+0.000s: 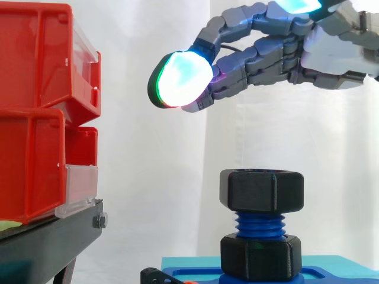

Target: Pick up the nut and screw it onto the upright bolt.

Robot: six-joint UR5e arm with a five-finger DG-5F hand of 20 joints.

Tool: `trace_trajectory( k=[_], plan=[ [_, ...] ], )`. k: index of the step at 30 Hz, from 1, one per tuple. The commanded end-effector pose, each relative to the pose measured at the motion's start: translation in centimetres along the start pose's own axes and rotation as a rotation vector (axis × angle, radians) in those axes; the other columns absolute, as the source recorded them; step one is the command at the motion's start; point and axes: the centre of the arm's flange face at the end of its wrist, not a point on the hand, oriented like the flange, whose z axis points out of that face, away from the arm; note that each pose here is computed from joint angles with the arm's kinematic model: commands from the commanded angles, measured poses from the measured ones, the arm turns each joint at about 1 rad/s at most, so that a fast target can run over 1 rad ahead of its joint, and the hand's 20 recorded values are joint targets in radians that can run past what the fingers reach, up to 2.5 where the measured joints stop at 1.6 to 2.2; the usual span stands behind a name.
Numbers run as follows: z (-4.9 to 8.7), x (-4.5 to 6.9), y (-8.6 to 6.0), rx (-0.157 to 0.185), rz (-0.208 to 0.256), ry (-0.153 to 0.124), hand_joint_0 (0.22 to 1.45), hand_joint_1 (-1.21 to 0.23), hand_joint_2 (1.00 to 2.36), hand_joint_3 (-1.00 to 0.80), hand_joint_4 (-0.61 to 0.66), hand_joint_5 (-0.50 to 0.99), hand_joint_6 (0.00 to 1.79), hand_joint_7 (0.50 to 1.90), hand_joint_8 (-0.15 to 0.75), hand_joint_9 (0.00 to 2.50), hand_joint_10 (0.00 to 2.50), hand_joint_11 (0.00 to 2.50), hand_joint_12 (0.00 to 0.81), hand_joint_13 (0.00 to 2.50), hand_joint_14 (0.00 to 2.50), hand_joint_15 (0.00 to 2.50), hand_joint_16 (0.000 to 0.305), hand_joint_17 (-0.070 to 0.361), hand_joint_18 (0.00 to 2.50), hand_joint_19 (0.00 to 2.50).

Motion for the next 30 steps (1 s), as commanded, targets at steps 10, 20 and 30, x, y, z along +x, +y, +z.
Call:
trace_trajectory(
  k=[10, 20, 30],
  plan=[
    [-1.0, 2.4, 0.3, -0.022, -0.013, -0.017, 0.48, -0.07, 1.00, -0.50, 0.18, -0.13, 0.50, 0.73, 0.228, 0.53, 0.00, 0.00, 0.265, 0.47, 0.00, 0.00, 0.029, 0.065, 0.19, 0.00],
    [-1.1, 5.2, -1.0, -0.034, -0.001, -0.019, 0.49, -0.08, 1.00, -0.50, 0.18, -0.13, 0.50, 0.74, 0.236, 0.55, 0.00, 0.00, 0.264, 0.50, 0.00, 0.00, 0.029, 0.065, 0.22, 0.00],
    [-1.2, 6.5, -1.8, -0.024, -0.002, -0.003, 0.49, -0.09, 1.00, -0.50, 0.17, -0.13, 0.50, 0.75, 0.239, 0.57, 0.00, 0.00, 0.264, 0.52, 0.00, 0.00, 0.029, 0.065, 0.25, 0.00]
  ],
)
